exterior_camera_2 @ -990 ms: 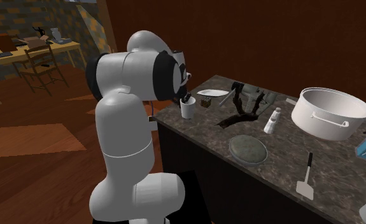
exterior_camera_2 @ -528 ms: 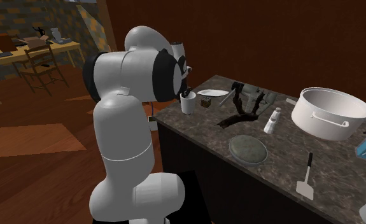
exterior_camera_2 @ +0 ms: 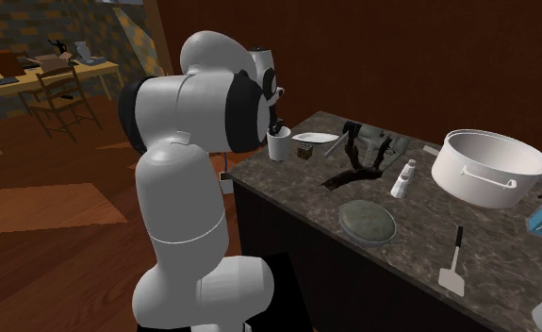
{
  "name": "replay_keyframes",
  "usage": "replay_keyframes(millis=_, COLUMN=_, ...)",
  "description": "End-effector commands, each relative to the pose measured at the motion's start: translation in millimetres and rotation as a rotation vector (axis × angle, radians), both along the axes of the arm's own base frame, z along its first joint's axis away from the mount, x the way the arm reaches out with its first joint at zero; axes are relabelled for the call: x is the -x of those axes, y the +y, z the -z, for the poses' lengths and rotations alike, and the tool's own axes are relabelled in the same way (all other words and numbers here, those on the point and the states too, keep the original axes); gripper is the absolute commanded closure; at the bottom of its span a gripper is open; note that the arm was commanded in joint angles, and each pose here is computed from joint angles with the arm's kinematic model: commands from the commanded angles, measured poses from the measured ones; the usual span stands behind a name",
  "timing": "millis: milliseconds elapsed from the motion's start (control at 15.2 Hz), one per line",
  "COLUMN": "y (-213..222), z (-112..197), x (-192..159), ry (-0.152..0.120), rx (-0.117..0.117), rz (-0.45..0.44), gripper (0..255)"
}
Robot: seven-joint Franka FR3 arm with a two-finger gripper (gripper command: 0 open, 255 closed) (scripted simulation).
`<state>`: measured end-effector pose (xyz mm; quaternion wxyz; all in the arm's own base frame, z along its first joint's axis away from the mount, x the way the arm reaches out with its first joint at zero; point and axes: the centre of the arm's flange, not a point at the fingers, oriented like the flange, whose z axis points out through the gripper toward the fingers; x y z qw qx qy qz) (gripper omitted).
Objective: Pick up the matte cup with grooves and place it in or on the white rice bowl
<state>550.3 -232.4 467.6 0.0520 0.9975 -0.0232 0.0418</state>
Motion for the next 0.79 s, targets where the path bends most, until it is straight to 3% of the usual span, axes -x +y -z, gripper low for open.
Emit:
replay_keyframes(millis=0, y=0, z=-10, x=0, ry=0.0, rx=0.0, rz=0.0, gripper=255)
replay_keyframes(millis=726, y=-6, z=-61, x=12, ry=0.0, rx=0.0, rz=0.0, gripper=255)
